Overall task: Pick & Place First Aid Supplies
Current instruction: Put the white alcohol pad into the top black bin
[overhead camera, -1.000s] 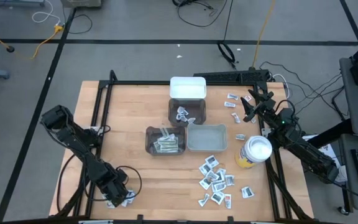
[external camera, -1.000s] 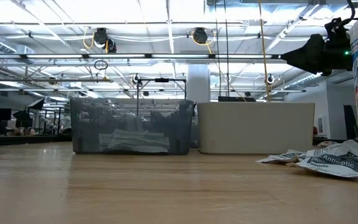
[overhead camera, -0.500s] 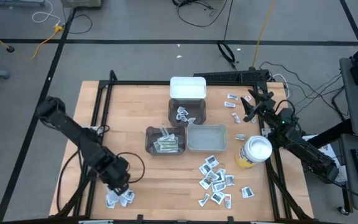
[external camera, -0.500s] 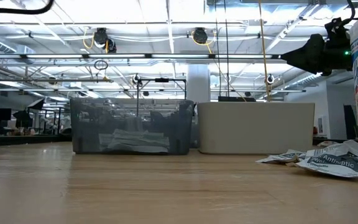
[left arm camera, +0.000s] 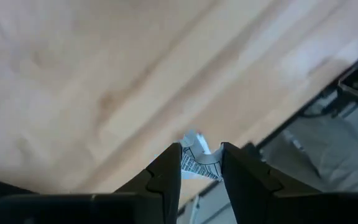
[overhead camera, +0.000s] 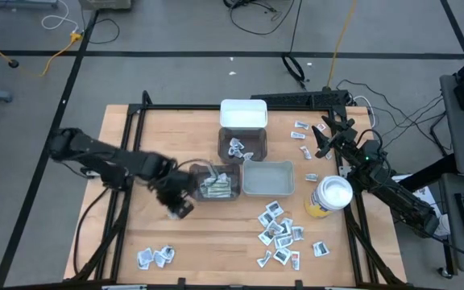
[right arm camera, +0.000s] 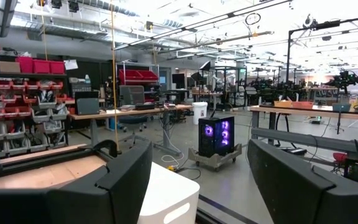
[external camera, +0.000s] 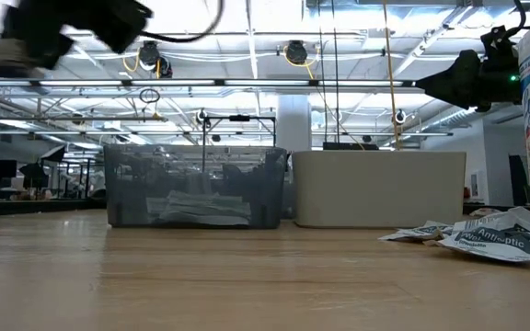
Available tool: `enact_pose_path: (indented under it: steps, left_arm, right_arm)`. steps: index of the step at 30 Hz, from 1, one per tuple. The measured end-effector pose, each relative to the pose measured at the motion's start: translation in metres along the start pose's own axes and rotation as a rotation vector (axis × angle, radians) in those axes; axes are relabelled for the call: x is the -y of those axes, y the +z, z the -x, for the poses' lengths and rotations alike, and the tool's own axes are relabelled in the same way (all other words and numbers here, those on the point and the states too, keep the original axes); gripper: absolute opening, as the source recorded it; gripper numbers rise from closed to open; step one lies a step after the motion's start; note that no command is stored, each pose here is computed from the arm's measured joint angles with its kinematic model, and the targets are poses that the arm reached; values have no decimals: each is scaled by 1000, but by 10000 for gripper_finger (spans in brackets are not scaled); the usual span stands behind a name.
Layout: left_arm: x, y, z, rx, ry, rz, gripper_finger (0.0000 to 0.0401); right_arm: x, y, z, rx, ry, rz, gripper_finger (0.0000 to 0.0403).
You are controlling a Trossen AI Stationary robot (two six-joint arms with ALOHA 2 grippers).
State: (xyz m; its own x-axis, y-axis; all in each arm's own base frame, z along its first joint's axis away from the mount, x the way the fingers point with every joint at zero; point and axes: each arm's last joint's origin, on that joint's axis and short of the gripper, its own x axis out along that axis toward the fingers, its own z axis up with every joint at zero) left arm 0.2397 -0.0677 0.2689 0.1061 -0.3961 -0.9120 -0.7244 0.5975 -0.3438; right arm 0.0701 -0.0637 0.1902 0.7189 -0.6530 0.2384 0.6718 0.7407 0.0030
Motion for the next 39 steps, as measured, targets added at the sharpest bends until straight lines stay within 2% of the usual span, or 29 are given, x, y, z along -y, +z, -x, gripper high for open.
enact_pose_path:
  steps: [9, 18, 22, 27, 33, 39]
  left_arm:
    - [-1, 84, 42, 26, 49, -43, 115]
    - [-7, 172, 63, 10, 105, -65, 115]
    - [-5, 207, 69, 37, 124, -106, 115]
    - [0, 249, 77, 141, 136, -160, 115]
    - [2, 284, 75, 275, 164, -210, 115]
    - [0, 300, 56, 269, 166, -212, 115]
  right_arm:
    - [0, 0, 0, 0, 1, 0, 263]
    - [0, 0, 0, 0, 1, 0, 263]
    - [0, 0, 0, -1, 1, 0, 263]
    - [0, 0, 0, -1, 1, 0, 263]
    - [0, 0, 0, 0, 0, 0, 263]
    - [0, 0, 0, 0, 0, 0, 263]
